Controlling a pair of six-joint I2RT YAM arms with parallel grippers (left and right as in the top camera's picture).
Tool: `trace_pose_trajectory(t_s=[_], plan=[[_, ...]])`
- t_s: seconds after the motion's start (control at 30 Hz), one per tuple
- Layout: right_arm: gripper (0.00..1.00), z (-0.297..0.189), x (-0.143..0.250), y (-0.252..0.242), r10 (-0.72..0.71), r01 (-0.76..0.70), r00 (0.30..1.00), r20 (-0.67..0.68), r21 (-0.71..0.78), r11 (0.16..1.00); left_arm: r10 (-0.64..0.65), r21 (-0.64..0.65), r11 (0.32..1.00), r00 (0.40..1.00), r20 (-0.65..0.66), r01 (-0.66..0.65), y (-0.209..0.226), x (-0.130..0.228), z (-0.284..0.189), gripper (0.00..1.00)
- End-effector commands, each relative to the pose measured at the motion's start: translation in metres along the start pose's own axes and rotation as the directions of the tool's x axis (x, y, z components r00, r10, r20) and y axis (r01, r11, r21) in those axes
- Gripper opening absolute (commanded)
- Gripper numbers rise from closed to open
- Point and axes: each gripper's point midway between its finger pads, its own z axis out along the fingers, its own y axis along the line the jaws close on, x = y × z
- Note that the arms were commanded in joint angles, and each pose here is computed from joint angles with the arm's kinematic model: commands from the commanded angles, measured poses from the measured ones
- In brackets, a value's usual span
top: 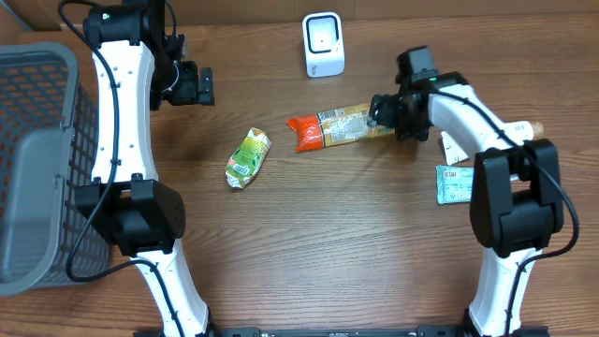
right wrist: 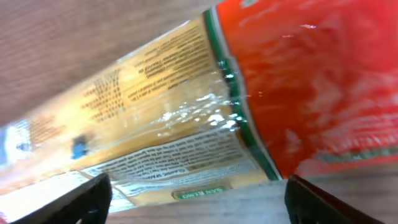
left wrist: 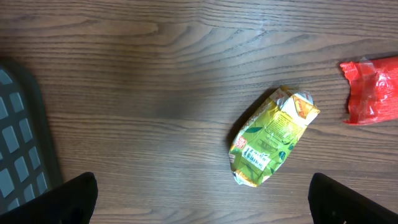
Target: Scan the item barcode
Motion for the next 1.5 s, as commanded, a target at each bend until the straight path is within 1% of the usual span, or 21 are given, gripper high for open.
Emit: trace_pose_trajectory(t_s=[0.0, 0.13, 0.23, 0.33, 0.43, 0.53, 0.6, 0.7, 0.9, 0.97, 1.03, 1.07, 1.1, 1.2, 1.27, 1.37, 1.47], plan=[[0.86, 0.000, 0.003, 0.022, 0.119, -0.125, 0.991, -0.061, -0.120, 0.985, 0.020, -0.003, 1.000, 1.000, -0.010, -0.020, 0.000, 0.000, 0.004, 1.00], [0.87, -0.002, 0.014, 0.042, 0.302, -0.328, 0.940, -0.160, -0.174, 0.929, 0.020, -0.003, 1.000, 1.000, -0.010, -0.020, 0.000, 0.000, 0.004, 0.99], [0.94, 0.001, 0.021, 0.054, 0.409, -0.436, 0.895, -0.181, -0.150, 0.887, 0.020, -0.003, 1.000, 1.000, -0.010, -0.020, 0.000, 0.000, 0.004, 0.99], [1.00, 0.009, 0.023, 0.054, 0.525, -0.532, 0.845, -0.102, -0.066, 0.844, 0.020, -0.003, 1.000, 1.000, -0.010, -0.020, 0.000, 0.000, 0.004, 1.00], [1.00, 0.014, 0.023, 0.051, 0.632, -0.633, 0.774, 0.039, 0.003, 0.775, 0.020, -0.003, 1.000, 1.000, -0.010, -0.020, 0.000, 0.000, 0.004, 1.00], [1.00, 0.017, 0.021, 0.056, 0.651, -0.658, 0.745, 0.145, 0.006, 0.753, 0.020, -0.003, 1.000, 1.000, -0.010, -0.020, 0.000, 0.000, 0.004, 1.00], [1.00, 0.020, 0.020, 0.065, 0.630, -0.640, 0.750, 0.199, -0.018, 0.768, 0.020, -0.003, 1.000, 1.000, -0.010, -0.020, 0.000, 0.000, 0.004, 0.99], [0.99, 0.028, 0.024, 0.073, 0.602, -0.612, 0.763, 0.236, -0.035, 0.790, 0.020, -0.003, 1.000, 1.000, -0.010, -0.020, 0.000, 0.000, 0.004, 1.00], [0.93, 0.049, 0.042, 0.069, 0.558, -0.579, 0.796, 0.234, 0.030, 0.815, 0.020, -0.003, 1.000, 1.000, -0.010, -0.020, 0.000, 0.000, 0.004, 1.00], [0.90, 0.056, 0.047, 0.066, 0.524, -0.547, 0.823, 0.218, 0.058, 0.835, 0.020, -0.003, 1.000, 1.000, -0.010, -0.020, 0.000, 0.000, 0.004, 1.00], [0.89, 0.061, 0.053, 0.067, 0.472, -0.490, 0.863, 0.180, 0.074, 0.869, 0.020, -0.003, 1.000, 1.000, -0.010, -0.020, 0.000, 0.000, 0.004, 1.00], [0.89, 0.062, 0.057, 0.071, 0.424, -0.437, 0.894, 0.144, 0.073, 0.897, 0.020, -0.003, 1.000, 1.000, -0.010, -0.020, 0.000, 0.000, 0.004, 0.99], [0.89, 0.063, 0.062, 0.077, 0.356, -0.362, 0.930, 0.094, 0.062, 0.930, 0.020, -0.003, 1.000, 1.000, -0.010, -0.020, 0.000, 0.000, 0.004, 1.00], [0.91, 0.061, 0.073, 0.093, 0.152, -0.152, 0.988, -0.014, 0.008, 0.988, 0.020, -0.003, 1.000, 1.000, -0.010, -0.020, 0.000, 0.000, 0.004, 1.00], [0.91, 0.054, 0.081, 0.091, 0.051, -0.051, 0.995, -0.084, 0.005, 0.999, 0.020, -0.003, 1.000, 1.000, -0.010, -0.020, 0.000, 0.000, 0.004, 1.00], [0.91, 0.042, 0.088, 0.072, -0.018, 0.029, 0.987, -0.162, 0.063, 0.998, 0.020, -0.003, 1.000, 1.000, -0.010, -0.020, 0.000, 0.000, 0.004, 1.00], [0.92, 0.035, 0.089, 0.053, -0.089, 0.110, 0.974, -0.209, 0.091, 0.990, 0.020, -0.003, 1.000, 1.000, -0.010, -0.020, 0.000, 0.000, 0.004, 1.00]])
